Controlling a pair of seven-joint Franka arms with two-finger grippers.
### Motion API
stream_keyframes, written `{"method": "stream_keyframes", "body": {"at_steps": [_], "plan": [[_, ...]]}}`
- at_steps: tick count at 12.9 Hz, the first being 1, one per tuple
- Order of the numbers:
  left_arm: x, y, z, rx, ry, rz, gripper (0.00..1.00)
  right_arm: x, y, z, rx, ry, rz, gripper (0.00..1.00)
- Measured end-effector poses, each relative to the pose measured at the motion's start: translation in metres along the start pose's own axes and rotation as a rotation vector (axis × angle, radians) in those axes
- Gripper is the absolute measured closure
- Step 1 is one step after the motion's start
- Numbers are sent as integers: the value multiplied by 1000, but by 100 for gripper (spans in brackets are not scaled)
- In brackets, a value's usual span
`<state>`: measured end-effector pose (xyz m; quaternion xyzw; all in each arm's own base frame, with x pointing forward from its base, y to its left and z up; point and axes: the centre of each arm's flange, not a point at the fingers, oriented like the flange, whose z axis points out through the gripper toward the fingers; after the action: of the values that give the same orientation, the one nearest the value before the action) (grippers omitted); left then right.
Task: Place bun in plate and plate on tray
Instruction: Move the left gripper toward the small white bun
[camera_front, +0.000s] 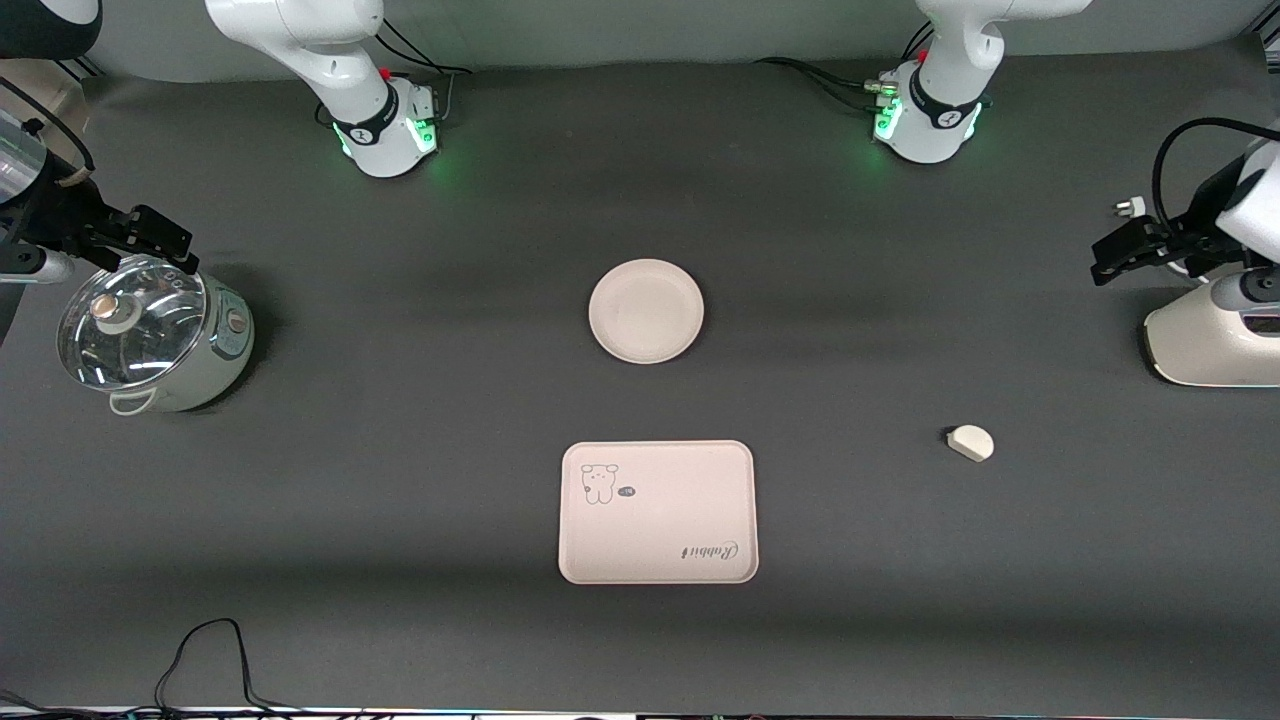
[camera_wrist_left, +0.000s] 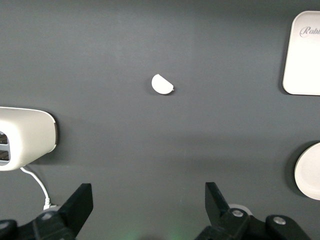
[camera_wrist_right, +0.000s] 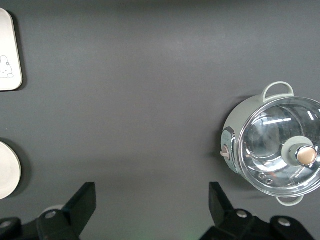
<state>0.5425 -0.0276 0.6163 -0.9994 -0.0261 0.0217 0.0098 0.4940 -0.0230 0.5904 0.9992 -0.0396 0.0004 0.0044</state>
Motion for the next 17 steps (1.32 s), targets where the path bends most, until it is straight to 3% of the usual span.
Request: {"method": "stream_keyframes", "body": {"at_steps": [4, 17], "plan": [[-2, 3, 0, 3, -16, 5, 0, -5, 2, 6, -2, -55, 2, 0], [10, 5, 26, 8, -82, 30, 0, 2, -30, 19, -10, -82, -62, 0]]}}
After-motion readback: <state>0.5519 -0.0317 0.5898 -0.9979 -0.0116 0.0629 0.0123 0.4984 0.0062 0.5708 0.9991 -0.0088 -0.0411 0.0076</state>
